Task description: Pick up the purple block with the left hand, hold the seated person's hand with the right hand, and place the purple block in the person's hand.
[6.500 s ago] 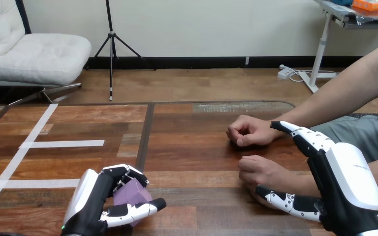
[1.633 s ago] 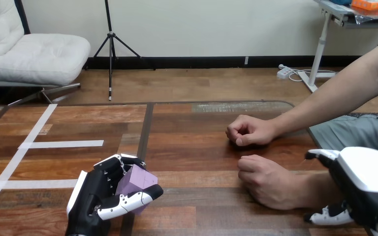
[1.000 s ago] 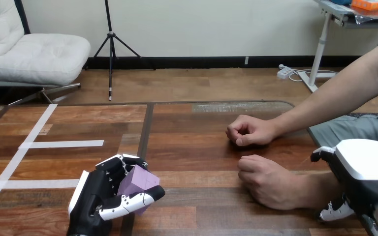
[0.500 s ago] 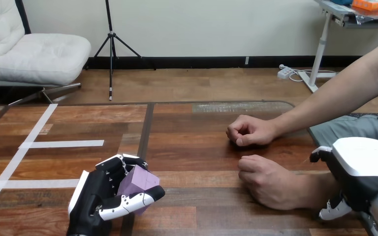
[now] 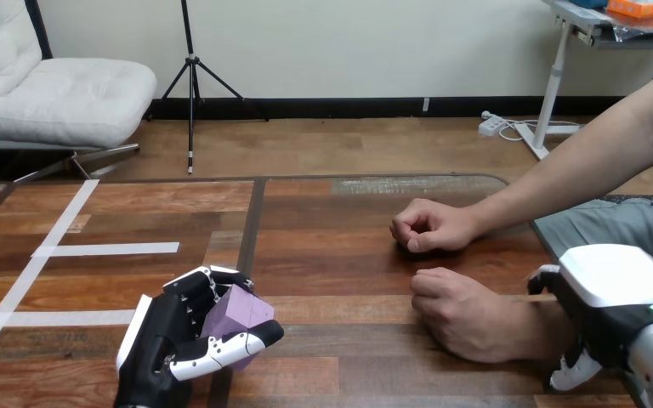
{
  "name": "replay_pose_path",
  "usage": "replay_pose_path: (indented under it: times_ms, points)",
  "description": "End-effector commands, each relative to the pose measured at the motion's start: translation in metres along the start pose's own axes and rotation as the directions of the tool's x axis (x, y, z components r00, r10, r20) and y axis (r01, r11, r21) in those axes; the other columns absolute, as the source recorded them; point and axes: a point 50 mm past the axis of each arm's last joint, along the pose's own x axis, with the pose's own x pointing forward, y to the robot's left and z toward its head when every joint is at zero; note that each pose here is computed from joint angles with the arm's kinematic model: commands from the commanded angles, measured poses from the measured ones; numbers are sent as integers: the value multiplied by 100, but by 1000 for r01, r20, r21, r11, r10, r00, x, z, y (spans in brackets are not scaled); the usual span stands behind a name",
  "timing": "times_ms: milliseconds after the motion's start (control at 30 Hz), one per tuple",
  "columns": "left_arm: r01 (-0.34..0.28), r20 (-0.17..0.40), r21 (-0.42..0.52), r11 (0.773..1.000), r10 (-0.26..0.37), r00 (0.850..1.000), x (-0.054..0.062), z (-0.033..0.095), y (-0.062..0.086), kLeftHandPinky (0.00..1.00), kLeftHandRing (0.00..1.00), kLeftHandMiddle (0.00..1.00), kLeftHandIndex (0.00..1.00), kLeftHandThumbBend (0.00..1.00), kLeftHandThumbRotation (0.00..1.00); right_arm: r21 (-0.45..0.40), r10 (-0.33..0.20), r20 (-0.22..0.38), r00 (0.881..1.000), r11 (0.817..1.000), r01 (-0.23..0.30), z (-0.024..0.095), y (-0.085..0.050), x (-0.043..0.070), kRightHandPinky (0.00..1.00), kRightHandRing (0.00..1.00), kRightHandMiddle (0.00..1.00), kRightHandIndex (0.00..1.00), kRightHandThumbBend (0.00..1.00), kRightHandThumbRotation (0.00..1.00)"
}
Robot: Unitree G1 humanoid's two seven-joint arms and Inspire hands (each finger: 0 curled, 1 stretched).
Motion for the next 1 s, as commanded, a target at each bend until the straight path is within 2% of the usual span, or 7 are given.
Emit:
replay_pose_path:
  times_ms: [0, 267, 600, 967]
  points:
    - [8, 120, 27, 1000, -11, 993, 20, 22, 2, 33, 40, 46, 47, 93, 10, -53, -65, 6, 998, 996, 65, 2, -22, 7, 79, 80, 81, 79, 88, 7]
    - [6, 115, 39, 999, -10, 993, 20, 22, 3, 33, 39, 46, 47, 93, 11, -88, -35, 23, 999, 995, 37, 4, -20, 11, 78, 80, 81, 78, 88, 7]
    - [1, 109, 26, 1000, -4, 994, 20, 22, 3, 33, 39, 46, 47, 93, 10, -120, 32, 9, 999, 992, -31, 7, -19, 17, 81, 81, 82, 80, 84, 10]
    - [1, 113, 39, 999, -6, 994, 20, 23, 5, 33, 39, 46, 47, 93, 11, -119, 54, 13, 998, 991, -52, 9, -15, 22, 82, 81, 82, 80, 83, 9]
